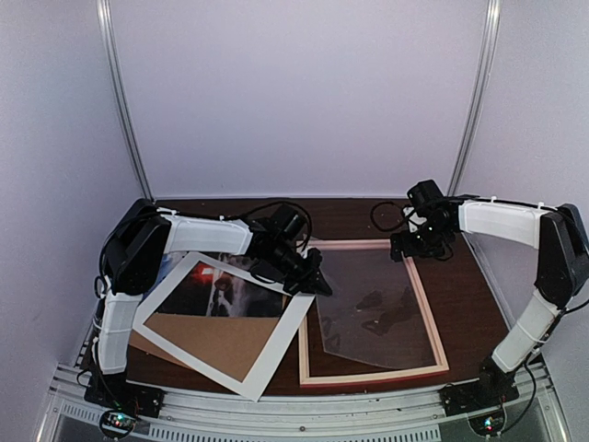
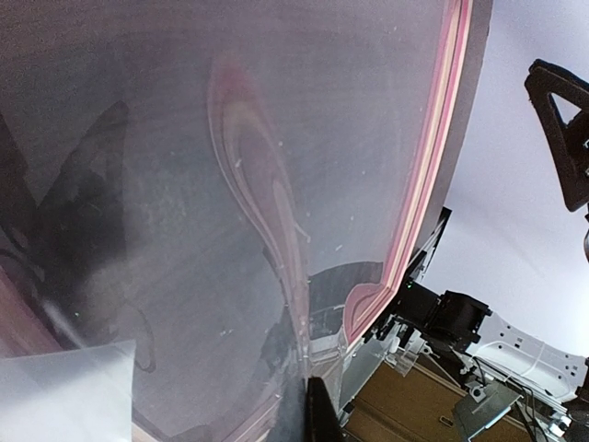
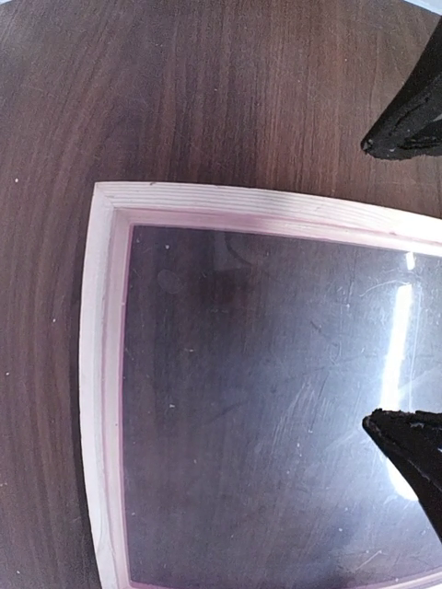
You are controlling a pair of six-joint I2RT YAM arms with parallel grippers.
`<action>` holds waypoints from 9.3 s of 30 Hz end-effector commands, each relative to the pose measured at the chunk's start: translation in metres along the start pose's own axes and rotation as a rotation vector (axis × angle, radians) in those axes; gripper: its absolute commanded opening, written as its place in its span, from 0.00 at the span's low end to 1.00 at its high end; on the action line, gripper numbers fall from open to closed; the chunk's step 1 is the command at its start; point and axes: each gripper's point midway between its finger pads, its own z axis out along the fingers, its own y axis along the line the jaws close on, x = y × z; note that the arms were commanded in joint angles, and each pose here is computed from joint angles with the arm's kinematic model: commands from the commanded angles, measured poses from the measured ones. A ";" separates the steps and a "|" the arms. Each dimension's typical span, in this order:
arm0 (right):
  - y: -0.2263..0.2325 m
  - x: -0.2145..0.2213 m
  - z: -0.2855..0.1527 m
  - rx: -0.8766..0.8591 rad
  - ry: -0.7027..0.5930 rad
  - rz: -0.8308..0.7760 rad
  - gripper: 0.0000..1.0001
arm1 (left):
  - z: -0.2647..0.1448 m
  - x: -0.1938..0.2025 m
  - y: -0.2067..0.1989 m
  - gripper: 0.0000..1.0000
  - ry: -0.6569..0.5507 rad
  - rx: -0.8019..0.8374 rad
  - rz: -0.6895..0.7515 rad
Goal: Put the photo into the frame
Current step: Place the glass panel, then press the glass panel onto the frame body, then place the object at the center of the board.
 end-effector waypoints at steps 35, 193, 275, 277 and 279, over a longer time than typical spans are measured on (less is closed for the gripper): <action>-0.005 -0.006 0.005 0.026 -0.014 0.005 0.94 | 0.004 -0.005 0.019 0.25 0.022 -0.117 0.092; 0.068 0.017 0.020 -0.217 0.062 0.001 0.92 | 0.001 -0.018 0.080 0.64 -0.138 -0.635 0.370; -0.014 0.012 0.010 0.067 0.015 0.062 0.90 | -0.146 -0.119 -0.046 0.65 -0.657 -0.618 0.664; -0.021 0.016 0.012 0.071 0.030 0.071 0.89 | -0.155 -0.110 -0.042 0.65 -0.639 -0.642 0.673; -0.025 0.021 0.015 0.067 0.053 0.075 0.87 | -0.166 -0.101 -0.039 0.66 -0.632 -0.657 0.673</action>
